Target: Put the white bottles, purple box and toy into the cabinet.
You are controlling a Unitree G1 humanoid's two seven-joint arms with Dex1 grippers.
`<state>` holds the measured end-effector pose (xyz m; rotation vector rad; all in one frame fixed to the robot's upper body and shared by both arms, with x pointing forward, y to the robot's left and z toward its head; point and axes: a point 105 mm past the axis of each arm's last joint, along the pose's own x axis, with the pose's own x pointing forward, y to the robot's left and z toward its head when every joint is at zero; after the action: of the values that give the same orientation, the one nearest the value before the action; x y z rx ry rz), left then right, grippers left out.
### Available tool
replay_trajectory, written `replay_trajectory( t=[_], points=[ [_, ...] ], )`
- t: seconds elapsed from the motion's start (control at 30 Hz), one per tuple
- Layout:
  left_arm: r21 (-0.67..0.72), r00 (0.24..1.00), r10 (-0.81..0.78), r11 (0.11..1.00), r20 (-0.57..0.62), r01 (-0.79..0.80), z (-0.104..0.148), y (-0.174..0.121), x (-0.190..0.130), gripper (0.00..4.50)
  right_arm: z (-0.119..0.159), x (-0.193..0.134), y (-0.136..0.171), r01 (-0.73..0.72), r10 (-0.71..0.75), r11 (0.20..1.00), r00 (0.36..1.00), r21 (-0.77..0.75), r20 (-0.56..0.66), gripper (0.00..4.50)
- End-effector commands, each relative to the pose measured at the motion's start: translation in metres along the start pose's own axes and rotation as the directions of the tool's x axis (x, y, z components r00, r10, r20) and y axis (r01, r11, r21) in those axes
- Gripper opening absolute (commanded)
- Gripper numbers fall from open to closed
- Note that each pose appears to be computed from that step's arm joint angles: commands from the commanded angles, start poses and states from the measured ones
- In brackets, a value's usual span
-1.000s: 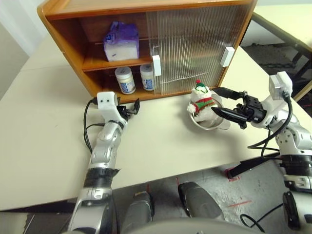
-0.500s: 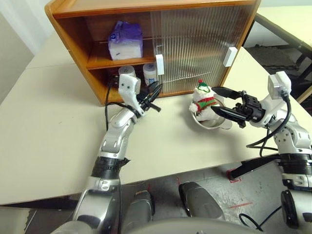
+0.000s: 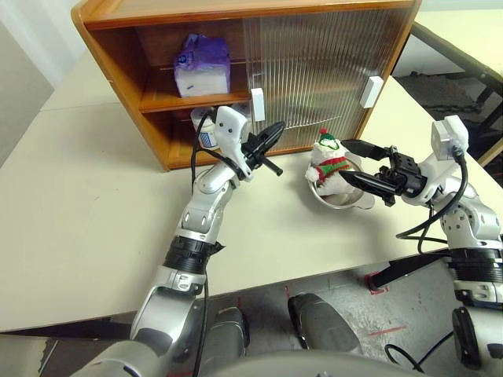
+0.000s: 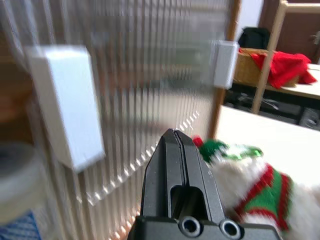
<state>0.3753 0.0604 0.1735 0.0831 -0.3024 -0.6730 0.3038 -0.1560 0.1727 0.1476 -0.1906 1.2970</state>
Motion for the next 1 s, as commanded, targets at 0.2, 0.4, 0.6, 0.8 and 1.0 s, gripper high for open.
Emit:
replay_trajectory(
  t=[0.2,0.4,0.6,0.8,1.0],
  points=[
    [0.026,0.994,0.112,0.993,-0.004,-0.112,-0.002,0.02,0.003,0.03,0.001,0.001,0.0,-0.008,0.008,1.0,1.0,-0.016,-0.009,4.5],
    [0.031,0.986,0.165,0.986,-0.018,-0.164,-0.005,0.031,-0.003,0.03,0.001,0.0,0.0,-0.004,0.004,1.0,1.0,-0.017,-0.009,4.5],
    [0.043,0.98,0.199,0.979,-0.017,-0.198,-0.004,0.039,-0.006,0.03,0.001,0.001,0.0,-0.008,0.007,1.0,1.0,-0.018,-0.009,4.5],
    [0.061,0.963,0.269,0.962,-0.024,-0.267,-0.004,0.053,-0.016,0.03,-0.001,0.003,0.001,-0.008,0.007,1.0,1.0,-0.015,-0.01,4.5],
    [0.076,0.953,0.303,0.951,-0.028,-0.3,-0.005,0.064,-0.022,0.03,-0.002,0.001,0.001,-0.01,0.01,1.0,1.0,-0.018,-0.022,4.5]
  ],
)
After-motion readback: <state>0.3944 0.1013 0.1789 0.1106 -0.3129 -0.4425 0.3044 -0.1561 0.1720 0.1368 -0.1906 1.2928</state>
